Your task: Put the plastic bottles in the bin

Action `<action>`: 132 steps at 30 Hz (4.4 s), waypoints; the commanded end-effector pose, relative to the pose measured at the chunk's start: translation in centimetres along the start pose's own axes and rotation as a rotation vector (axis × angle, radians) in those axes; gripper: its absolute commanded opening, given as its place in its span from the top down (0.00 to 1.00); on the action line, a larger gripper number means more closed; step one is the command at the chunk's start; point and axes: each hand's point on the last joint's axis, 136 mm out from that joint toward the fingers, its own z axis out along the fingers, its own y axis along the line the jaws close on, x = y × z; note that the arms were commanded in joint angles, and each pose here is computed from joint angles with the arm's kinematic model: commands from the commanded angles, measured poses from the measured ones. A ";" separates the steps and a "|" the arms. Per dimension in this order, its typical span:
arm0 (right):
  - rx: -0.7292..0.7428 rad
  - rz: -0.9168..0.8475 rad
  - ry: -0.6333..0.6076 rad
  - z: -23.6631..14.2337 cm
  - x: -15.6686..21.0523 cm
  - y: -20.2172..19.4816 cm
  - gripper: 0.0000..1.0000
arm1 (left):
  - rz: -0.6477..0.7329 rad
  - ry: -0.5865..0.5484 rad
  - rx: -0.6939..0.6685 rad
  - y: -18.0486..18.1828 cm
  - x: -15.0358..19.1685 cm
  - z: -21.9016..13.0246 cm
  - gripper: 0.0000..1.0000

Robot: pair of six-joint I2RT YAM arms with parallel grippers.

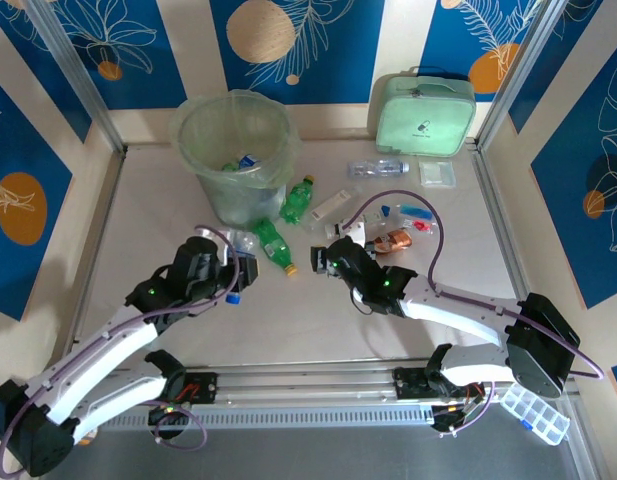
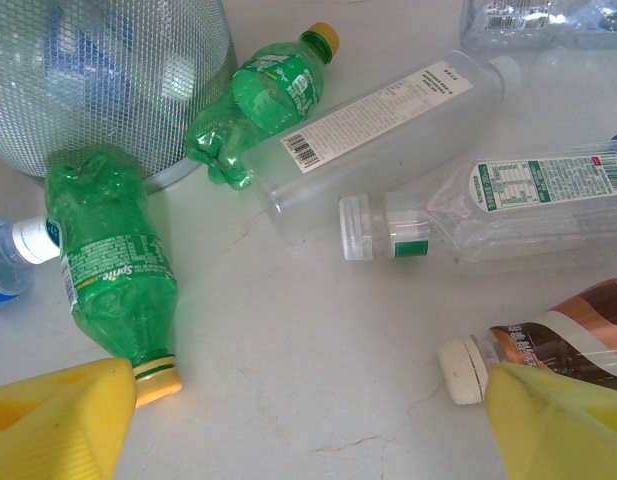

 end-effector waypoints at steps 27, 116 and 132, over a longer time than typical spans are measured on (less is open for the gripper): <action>-0.004 -0.015 -0.041 -0.2 -1.4 1.0 0.09 | -0.340 -0.208 -0.075 -1.1 -30.4 1.4 0.67; -0.510 -0.127 0.204 1.0 2.7 12.4 0.14 | -0.124 -0.509 -0.023 4.5 -1.5 -6.5 0.19; -0.328 -0.222 0.368 13.1 4.9 11.4 0.14 | -0.267 -0.626 -0.168 9.2 0.0 -9.0 0.01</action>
